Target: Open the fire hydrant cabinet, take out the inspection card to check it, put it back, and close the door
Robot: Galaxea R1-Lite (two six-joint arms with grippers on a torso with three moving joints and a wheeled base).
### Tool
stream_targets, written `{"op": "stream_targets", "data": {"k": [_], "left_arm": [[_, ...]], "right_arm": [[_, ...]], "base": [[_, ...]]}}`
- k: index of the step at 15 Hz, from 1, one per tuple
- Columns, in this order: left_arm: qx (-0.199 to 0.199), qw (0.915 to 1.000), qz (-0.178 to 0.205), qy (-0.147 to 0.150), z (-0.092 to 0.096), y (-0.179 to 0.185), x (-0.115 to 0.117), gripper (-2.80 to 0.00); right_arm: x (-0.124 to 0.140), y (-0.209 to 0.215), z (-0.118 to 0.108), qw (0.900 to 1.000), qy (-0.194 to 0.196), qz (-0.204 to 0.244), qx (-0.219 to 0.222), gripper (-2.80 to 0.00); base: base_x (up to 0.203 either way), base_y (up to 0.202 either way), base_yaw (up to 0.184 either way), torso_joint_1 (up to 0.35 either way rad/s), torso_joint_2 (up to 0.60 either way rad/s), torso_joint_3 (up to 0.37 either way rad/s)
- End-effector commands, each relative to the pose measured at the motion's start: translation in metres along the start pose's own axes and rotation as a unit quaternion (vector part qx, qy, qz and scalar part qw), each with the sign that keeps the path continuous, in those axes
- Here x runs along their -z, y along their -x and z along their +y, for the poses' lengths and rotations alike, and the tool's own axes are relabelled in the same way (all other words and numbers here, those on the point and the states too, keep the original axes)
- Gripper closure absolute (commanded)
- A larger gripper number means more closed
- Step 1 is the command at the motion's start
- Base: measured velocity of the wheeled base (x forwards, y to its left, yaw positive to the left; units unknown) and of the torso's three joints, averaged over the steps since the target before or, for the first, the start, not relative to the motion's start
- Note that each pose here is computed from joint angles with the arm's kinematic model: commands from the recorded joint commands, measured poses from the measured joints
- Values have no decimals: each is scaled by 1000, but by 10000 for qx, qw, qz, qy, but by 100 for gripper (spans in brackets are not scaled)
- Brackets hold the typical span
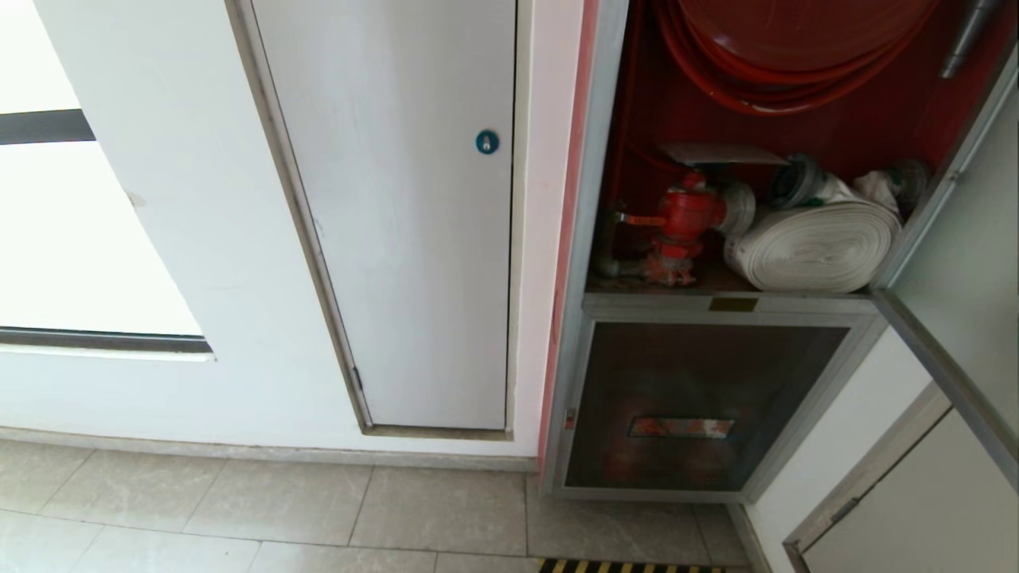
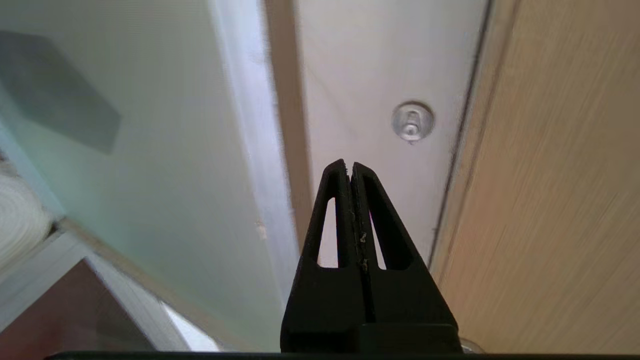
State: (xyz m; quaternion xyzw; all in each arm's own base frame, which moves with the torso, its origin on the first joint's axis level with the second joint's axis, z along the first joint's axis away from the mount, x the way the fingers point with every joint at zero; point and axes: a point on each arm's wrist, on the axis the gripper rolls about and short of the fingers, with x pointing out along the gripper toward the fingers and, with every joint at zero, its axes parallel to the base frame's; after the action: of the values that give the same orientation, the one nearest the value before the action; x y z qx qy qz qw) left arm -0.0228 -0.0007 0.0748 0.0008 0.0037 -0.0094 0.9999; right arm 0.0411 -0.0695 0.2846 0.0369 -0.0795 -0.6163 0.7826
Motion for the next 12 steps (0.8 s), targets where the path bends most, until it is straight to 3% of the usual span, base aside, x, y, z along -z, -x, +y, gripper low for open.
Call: {"op": "stream_targets", "data": {"k": [1, 6, 12], "left_arm": [[-2, 10000, 9, 1, 0, 0, 0, 0], [-2, 10000, 4, 1, 0, 0, 0, 0], [-2, 10000, 8, 1, 0, 0, 0, 0]], "right_arm": [[3, -8, -4, 9994, 41, 72, 324, 0], [2, -19, -9, 9986, 74, 74, 521, 0], [-1, -38, -9, 9991, 91, 46, 415, 0]], "base": [[0, 0, 0, 0, 0, 0], [0, 0, 0, 0, 0, 0], [0, 0, 0, 0, 0, 0]]}}
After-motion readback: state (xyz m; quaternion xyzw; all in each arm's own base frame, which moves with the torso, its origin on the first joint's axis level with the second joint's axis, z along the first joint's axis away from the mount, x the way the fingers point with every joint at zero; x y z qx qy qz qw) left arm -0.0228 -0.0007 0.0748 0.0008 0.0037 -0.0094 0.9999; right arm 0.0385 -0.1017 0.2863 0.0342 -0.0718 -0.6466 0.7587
